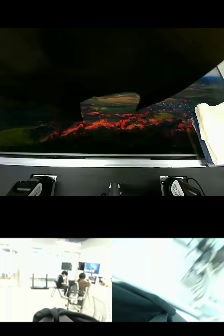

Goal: Fold the shirts.

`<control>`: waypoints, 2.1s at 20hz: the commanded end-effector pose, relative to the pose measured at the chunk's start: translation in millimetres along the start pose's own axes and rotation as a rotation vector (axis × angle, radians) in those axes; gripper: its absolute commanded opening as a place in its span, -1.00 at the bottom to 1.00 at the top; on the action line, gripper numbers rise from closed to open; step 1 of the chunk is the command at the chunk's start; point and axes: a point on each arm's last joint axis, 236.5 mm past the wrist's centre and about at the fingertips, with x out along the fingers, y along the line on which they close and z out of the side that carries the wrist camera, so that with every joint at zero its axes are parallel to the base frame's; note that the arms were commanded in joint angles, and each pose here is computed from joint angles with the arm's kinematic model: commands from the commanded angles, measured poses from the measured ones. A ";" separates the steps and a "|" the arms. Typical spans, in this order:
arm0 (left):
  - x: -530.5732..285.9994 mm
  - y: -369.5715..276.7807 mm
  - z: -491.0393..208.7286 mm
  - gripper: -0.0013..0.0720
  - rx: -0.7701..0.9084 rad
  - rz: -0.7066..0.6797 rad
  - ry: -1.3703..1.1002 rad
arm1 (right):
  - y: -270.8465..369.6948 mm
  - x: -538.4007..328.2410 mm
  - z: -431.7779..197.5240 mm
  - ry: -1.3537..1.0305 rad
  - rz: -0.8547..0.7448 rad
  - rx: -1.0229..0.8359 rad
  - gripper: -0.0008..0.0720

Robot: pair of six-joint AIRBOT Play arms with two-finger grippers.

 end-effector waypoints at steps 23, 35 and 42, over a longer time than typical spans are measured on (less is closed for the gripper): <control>140.9 127.1 -578.8 -0.88 -0.220 0.209 1.295 | 149.3 297.3 -436.5 0.981 0.439 0.252 -0.92; 162.2 141.7 -599.7 -0.88 -0.214 0.226 1.224 | 156.1 315.5 -465.6 0.974 0.427 0.239 -0.91; 30.8 107.8 -649.4 -0.88 -0.271 0.174 1.740 | 204.4 240.5 -515.7 1.292 0.717 0.219 -0.91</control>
